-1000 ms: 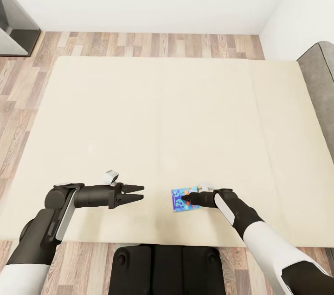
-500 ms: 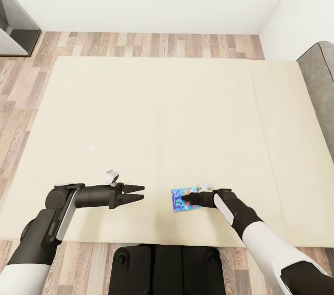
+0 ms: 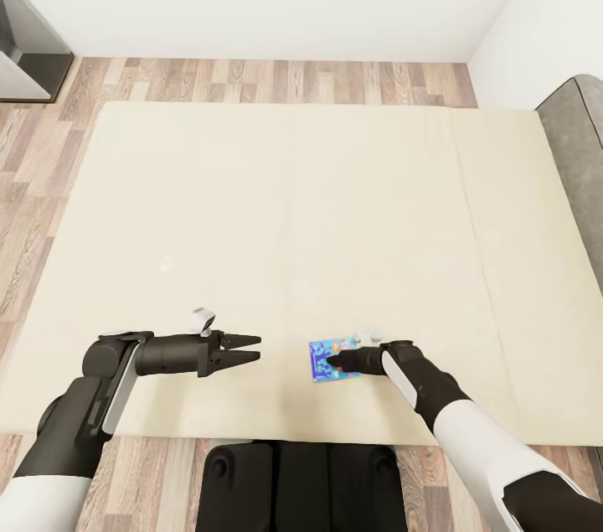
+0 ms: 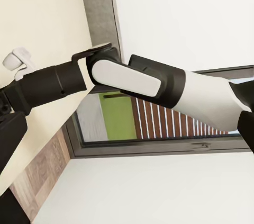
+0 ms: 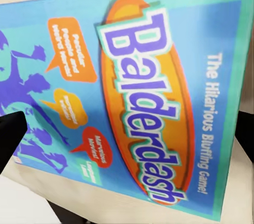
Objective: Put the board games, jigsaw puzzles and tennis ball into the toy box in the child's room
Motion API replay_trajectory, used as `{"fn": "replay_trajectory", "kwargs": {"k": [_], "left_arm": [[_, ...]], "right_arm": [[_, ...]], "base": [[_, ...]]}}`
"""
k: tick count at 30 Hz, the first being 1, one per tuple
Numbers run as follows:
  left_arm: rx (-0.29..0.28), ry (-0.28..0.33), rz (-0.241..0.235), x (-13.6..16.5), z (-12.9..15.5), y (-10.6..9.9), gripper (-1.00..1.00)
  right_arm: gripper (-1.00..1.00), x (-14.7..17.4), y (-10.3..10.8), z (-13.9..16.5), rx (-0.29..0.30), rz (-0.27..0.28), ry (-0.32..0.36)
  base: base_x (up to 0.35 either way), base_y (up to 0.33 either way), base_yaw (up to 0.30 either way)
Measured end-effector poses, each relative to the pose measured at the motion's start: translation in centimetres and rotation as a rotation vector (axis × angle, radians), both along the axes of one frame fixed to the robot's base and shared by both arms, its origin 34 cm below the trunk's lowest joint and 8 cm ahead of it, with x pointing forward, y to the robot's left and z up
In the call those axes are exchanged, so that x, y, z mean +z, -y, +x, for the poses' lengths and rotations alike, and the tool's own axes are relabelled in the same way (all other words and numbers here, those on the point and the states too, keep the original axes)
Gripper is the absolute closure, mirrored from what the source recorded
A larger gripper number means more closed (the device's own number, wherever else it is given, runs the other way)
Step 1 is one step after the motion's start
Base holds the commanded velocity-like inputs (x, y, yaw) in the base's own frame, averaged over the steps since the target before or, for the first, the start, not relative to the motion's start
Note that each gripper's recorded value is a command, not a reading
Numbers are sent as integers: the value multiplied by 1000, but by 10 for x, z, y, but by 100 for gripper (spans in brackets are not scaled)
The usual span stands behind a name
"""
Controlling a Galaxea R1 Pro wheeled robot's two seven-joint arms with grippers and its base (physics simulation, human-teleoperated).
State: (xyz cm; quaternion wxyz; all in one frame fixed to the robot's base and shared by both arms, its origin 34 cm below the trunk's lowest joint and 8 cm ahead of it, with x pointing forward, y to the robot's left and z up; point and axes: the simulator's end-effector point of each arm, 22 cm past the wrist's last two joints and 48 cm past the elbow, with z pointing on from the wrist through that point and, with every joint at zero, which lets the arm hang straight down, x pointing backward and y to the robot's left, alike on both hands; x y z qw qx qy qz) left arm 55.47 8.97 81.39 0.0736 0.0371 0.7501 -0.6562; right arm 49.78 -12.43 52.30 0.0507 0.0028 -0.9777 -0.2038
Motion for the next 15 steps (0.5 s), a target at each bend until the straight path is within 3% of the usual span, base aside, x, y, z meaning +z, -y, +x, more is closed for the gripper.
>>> {"fn": "replay_trajectory", "kwargs": {"k": [15], "left_arm": [[0,4,0,2,1,0,-100]], "right_arm": [[-100,2,-3,1,-13,9,-3]], "base": [[0,0,0]]}}
